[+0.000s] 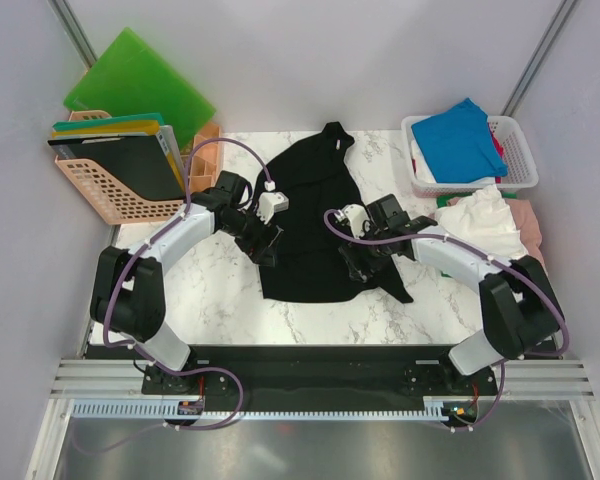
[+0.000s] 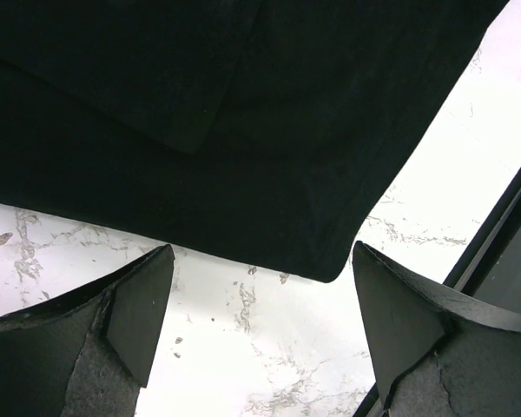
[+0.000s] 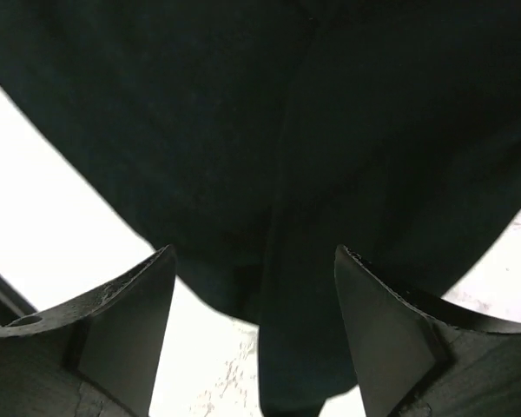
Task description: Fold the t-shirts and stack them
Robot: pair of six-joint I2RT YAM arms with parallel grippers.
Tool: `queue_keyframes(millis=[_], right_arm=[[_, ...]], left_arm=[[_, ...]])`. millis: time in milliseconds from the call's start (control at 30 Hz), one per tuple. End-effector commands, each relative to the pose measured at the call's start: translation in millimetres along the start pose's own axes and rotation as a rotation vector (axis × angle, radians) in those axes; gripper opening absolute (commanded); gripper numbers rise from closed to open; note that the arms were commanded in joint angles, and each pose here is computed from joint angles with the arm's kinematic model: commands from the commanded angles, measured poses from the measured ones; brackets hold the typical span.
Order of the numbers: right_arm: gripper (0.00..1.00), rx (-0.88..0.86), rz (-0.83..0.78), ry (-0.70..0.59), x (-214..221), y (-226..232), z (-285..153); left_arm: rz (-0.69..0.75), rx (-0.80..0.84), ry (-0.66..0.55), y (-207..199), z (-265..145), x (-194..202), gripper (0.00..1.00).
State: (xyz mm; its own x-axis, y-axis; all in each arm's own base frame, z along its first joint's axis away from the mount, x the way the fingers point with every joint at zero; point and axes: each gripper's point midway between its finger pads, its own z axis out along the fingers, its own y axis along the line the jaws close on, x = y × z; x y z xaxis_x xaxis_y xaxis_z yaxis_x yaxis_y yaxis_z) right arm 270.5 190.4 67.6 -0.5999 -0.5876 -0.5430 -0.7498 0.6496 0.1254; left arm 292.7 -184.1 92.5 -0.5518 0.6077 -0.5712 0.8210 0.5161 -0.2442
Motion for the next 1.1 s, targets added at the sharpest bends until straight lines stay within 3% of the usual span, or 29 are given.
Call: queue_keyframes(millis=[0, 200, 300, 433, 533, 600, 633, 767, 833, 900, 1067], right_arm=[[0.8, 0.044, 0.015, -0.07, -26.9, -13.9, 10.0], [0.79, 0.087, 0.017, -0.067, -32.9, -25.5, 23.6], [0.72, 0.107, 0.022, -0.073, -34.5, -29.9, 25.9], [0.37, 0.127, 0.023, -0.076, -34.7, -32.9, 25.9], [0.19, 0.137, 0.015, -0.089, -37.8, -33.4, 21.8], [0.12, 0.139, 0.015, -0.093, -38.5, -33.6, 20.2], [0.0, 0.142, 0.015, -0.094, -38.7, -34.1, 19.7], [0.03, 0.133, 0.002, -0.125, -46.2, -29.8, 9.5], [0.21, 0.102, 0.001, -0.142, -50.7, -22.6, 3.6], [0.47, 0.08, 0.004, -0.141, -51.6, -16.1, 1.3], [0.55, 0.062, -0.009, -0.1, -42.1, -8.3, 13.2]], left_arm=[[0.034, -0.032, -0.049, 0.6, -9.2, -14.3, 0.9], [0.04, -0.039, -0.051, -0.2, -11.7, -13.2, 0.9], [0.042, -0.037, -0.053, -1.1, -11.6, -12.6, 0.9], [0.042, -0.037, -0.056, -1.3, -12.0, -13.3, 0.9], [0.04, -0.033, -0.056, -1.6, -11.7, -13.8, 0.9], [0.04, -0.034, -0.055, -1.3, -11.7, -13.7, 0.9], [0.041, -0.037, -0.057, -0.8, -11.9, -14.5, 0.9], [0.042, -0.038, -0.055, -1.3, -12.1, -12.9, 0.9], [0.041, -0.037, -0.054, -1.2, -11.7, -12.6, 0.9], [0.038, -0.036, -0.052, -0.6, -11.3, -12.6, 0.9], [0.036, -0.031, -0.048, 0.2, -9.0, -12.8, 0.9]])
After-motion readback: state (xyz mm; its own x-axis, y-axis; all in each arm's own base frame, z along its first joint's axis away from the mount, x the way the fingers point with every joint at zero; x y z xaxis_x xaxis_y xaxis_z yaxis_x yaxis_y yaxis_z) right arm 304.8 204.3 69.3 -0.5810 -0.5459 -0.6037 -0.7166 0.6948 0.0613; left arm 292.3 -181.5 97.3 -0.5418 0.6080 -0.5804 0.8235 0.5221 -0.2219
